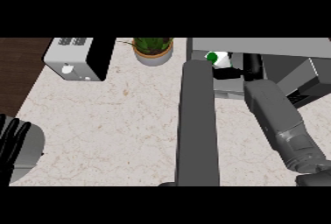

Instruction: Pick up the milk, place it into the microwave and close the microwave

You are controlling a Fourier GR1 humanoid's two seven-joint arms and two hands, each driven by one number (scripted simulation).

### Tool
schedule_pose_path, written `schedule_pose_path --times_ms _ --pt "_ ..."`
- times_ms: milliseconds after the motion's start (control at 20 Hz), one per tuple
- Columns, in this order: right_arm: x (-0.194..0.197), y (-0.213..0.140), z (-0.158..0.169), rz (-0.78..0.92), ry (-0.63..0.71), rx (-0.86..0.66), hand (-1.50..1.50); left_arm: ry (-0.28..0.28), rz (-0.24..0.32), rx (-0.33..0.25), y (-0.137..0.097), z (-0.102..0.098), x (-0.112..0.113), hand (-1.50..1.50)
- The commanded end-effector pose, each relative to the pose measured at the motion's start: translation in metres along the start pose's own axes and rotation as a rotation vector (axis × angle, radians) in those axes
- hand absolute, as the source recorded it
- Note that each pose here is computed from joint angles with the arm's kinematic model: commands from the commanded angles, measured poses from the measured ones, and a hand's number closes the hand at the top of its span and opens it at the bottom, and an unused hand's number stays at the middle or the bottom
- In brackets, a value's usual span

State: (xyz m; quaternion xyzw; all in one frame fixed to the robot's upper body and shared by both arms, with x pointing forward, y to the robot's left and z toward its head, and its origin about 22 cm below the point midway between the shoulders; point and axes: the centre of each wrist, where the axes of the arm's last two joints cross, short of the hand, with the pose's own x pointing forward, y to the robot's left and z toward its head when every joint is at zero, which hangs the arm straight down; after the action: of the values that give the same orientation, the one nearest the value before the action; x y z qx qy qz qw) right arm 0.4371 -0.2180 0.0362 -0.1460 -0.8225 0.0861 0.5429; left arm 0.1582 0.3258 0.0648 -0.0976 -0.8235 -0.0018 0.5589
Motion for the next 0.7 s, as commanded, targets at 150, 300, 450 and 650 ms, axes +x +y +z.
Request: schedule_pose_path --times_ms 150,300,450,650 --pt "0.01 -0.015 -0.019 0.109 0.008 -0.056 1.5 -0.01 -0.006 -0.035 0.0 -0.014 0.0 -1.5" --pt "0.01 -0.019 -0.02 0.056 0.054 -0.145 1.5 -0.015 -0.021 -0.031 -0.003 -0.019 0.004 -1.5" --pt "0.008 -0.021 -0.019 0.151 0.112 -0.307 1.5 0.011 -0.027 -0.065 -0.002 -0.013 0.0 -1.5" --pt "0.004 -0.03 -0.017 0.296 0.06 -0.342 1.5 -0.01 -0.063 -0.07 -0.002 -0.017 0.006 -1.5"
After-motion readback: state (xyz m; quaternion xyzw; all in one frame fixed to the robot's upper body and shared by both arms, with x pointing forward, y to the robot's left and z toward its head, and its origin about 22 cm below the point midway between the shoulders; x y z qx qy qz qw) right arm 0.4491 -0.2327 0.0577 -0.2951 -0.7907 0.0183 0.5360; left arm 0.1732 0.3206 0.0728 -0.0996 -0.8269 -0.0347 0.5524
